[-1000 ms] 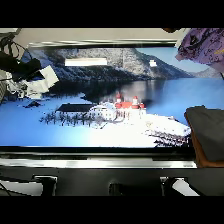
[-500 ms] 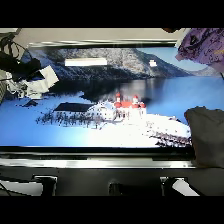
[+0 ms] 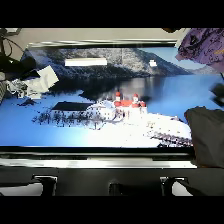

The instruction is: Fold the clothes and pants, and hang the long-sleeved shirts on hangers.

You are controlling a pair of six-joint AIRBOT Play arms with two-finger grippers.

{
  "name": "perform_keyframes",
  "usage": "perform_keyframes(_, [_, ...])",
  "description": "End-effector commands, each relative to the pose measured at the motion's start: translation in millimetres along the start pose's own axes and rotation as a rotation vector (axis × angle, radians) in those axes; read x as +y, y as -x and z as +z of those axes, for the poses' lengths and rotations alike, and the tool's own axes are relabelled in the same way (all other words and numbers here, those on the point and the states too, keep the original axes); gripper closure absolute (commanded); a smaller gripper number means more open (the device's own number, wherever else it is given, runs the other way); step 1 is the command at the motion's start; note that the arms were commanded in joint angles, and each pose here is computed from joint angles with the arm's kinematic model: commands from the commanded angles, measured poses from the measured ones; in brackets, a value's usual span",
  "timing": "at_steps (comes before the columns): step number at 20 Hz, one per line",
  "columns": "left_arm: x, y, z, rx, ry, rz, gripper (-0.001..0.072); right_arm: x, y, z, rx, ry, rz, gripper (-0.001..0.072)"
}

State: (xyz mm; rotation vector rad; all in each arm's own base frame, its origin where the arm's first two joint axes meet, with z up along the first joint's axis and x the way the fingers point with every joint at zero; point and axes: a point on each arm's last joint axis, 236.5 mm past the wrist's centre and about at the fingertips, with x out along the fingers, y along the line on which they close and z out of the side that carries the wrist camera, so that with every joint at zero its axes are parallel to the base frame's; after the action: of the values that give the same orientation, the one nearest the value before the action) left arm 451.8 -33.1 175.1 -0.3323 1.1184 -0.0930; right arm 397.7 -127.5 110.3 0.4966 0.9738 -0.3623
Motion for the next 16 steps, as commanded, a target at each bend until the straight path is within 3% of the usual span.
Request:
perform_keyframes(1, [2.0, 19.6, -25.4, -0.026, -0.069, 0.059, 0.0688, 158.7, 5.4, -53.3, -0.012, 0.411, 0.229, 0.0685])
perform_keyframes(4, [-6.5, 25.3, -57.2, -0.053, -0.106, 0.059, 0.0688, 235.1, 21.8, -122.6, -0.012, 0.706, 0.296, 0.0685])
perform_keyframes(7, [-12.8, 27.8, -78.0, -0.055, -0.14, 0.059, 0.0688, 270.7, 37.5, -169.1, -0.006, 0.852, 0.353, 0.0685])
perform_keyframes(16, [-15.2, 27.0, -80.2, -0.049, -0.143, 0.056, 0.0687, 263.1, 40.3, -190.0, 0.067, 0.876, 0.333, 0.0684])
